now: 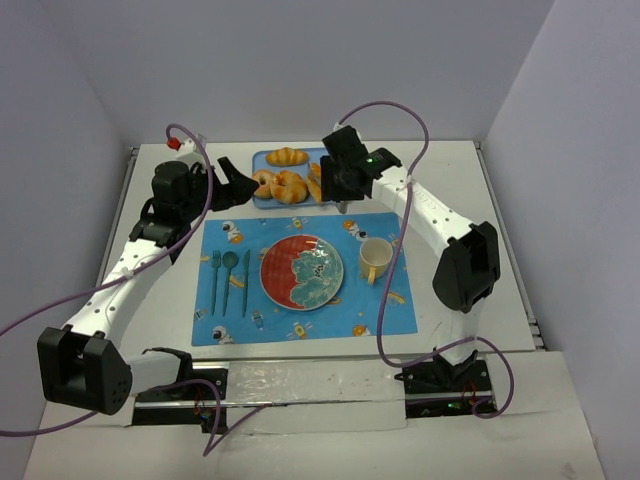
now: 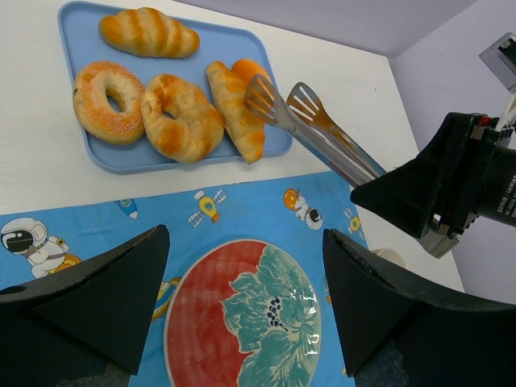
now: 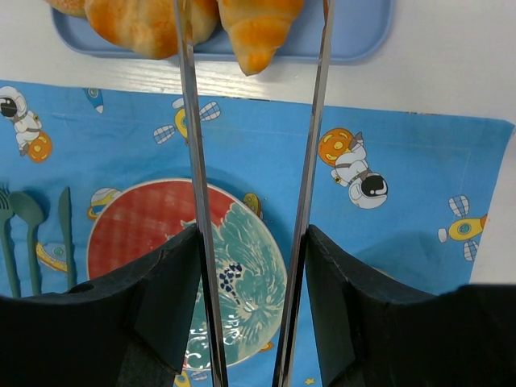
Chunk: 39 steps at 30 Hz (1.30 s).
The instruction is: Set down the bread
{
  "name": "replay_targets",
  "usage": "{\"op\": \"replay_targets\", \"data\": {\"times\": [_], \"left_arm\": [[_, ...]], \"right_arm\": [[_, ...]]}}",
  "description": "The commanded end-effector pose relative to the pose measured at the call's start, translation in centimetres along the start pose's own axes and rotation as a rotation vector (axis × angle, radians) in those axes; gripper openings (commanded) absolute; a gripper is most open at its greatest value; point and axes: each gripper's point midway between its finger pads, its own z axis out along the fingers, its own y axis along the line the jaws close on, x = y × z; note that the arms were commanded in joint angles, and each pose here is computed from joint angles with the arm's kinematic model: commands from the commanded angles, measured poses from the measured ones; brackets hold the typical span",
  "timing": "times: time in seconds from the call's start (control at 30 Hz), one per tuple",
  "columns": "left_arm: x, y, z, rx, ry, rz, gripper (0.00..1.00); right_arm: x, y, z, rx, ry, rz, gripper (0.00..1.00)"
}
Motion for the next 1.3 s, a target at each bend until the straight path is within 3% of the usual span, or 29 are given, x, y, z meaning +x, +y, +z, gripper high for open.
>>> {"op": "replay_targets", "data": {"times": [0.0, 0.67, 1.27], "left_arm": [[-2.2, -1.8, -0.4, 0.042, -0.048, 0.022, 0.87], [-2.1, -1.7, -0.3, 0.040, -0.042, 0.022, 0.87], [-2.0, -1.7, -0.3, 0.037, -0.040, 0.022, 0.87]], "right_arm": [[-1.0, 1.1, 0.6, -0.022, -0.038, -0.014, 0.59], [0.7, 1.5, 3.2, -0.011, 0.015, -0.024, 0.57], [-0.8, 1.1, -1.5, -0.035, -0.061, -0.014, 0.15]]}}
